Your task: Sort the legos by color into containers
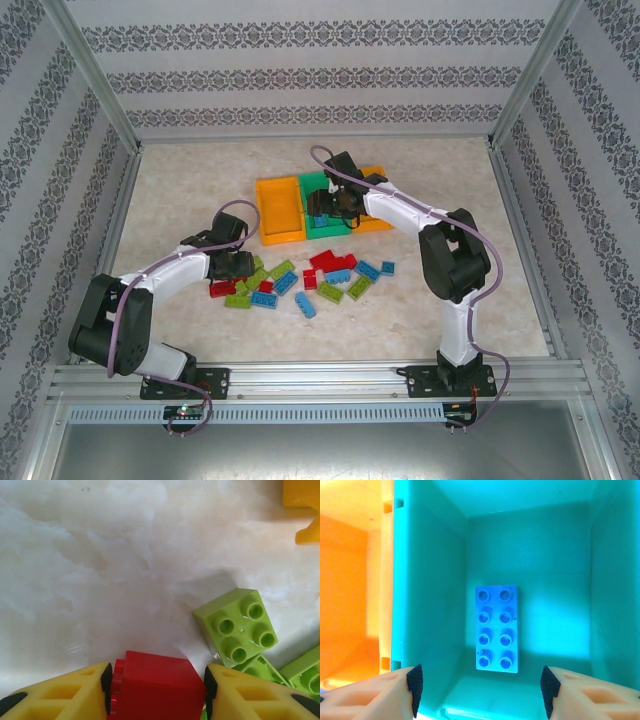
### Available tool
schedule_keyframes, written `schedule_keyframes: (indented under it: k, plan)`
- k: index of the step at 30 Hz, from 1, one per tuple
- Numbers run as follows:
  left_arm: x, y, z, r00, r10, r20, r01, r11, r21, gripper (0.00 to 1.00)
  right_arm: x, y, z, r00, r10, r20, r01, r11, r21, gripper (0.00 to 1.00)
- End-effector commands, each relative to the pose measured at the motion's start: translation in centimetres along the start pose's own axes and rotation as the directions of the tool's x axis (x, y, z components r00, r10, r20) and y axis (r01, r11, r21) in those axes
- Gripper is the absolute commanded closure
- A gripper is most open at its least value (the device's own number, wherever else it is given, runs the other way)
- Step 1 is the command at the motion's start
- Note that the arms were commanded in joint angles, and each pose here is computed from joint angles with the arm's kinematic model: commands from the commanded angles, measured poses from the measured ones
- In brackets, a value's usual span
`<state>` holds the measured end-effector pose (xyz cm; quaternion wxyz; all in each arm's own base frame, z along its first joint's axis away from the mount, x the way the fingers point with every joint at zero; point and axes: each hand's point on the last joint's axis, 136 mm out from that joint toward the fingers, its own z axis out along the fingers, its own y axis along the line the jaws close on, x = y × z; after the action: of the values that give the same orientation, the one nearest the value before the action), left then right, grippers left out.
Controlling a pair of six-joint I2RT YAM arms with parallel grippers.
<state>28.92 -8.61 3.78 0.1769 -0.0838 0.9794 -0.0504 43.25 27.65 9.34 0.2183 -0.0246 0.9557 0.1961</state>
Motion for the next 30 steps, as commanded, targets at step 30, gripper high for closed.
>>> schedule_keyframes:
  k: [30]
  plan:
    - [2.16,1.09,0.44,0.998,0.031,-0.049,-0.033,0.999,-0.038,0.44,-0.57,-0.04,-0.96,1.000,0.010,0.021,-0.010,1.000,-0.009,0.33]
